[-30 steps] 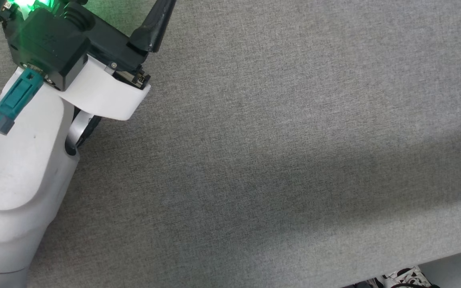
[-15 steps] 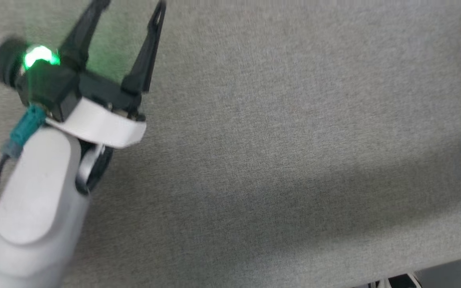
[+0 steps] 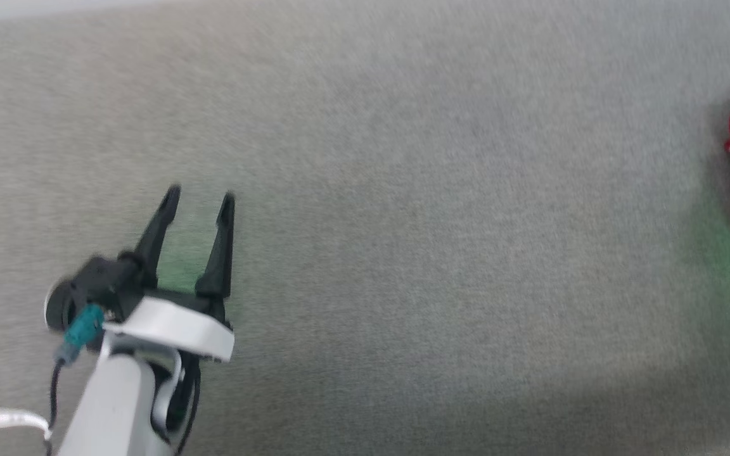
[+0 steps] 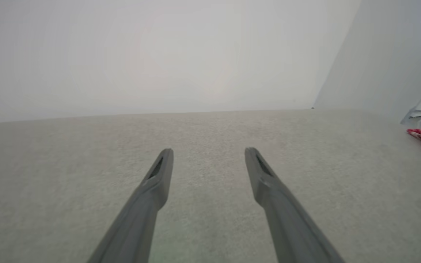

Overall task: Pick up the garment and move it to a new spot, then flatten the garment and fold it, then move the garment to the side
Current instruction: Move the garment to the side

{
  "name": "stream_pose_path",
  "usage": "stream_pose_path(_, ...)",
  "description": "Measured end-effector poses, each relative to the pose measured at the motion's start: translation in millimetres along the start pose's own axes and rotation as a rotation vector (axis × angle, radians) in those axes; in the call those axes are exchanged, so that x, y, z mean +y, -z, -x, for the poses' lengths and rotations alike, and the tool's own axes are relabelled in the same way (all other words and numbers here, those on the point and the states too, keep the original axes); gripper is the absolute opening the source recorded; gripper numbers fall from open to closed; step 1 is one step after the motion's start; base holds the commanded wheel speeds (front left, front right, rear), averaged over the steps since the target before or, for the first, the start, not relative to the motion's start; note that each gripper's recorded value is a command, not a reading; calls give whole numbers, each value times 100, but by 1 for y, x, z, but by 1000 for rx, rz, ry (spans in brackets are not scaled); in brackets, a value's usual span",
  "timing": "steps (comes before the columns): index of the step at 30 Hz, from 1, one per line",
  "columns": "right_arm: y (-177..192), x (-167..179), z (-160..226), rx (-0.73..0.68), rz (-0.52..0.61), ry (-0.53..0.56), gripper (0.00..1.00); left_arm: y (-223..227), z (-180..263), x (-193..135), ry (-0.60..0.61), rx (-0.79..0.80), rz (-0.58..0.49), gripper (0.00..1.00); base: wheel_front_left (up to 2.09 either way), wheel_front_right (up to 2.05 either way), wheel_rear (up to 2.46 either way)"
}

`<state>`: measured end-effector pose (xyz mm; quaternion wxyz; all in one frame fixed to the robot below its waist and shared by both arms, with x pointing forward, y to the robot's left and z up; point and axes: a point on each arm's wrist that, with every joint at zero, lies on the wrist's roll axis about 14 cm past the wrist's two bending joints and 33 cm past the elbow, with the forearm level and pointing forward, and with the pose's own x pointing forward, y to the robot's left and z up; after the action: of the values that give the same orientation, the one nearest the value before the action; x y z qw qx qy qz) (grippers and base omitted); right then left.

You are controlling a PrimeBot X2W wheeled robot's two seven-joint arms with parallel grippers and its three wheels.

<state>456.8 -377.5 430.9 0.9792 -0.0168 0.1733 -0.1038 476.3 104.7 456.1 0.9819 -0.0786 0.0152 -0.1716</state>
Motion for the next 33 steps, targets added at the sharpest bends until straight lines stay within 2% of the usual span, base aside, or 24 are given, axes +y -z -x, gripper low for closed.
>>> stream_pose_path(5,-3,38,16,-49,-25,-91,100,-6,42,11,-81,12,8,100,0,0,0)
stream_pose_path(8,-26,59,25,-146,-70,-135,100,-11,65,16,-124,5,13,100,0,0,0)
stream_pose_path(13,-32,94,54,-231,-134,-203,100,-21,94,23,-182,-21,23,100,0,0,0)
stream_pose_path(24,-45,117,103,-363,-161,-241,100,-38,131,25,-238,-78,31,100,0,0,0)
stream_pose_path(33,-56,127,127,-416,-140,-274,100,-54,147,33,-258,-122,-18,100,0,0,0)
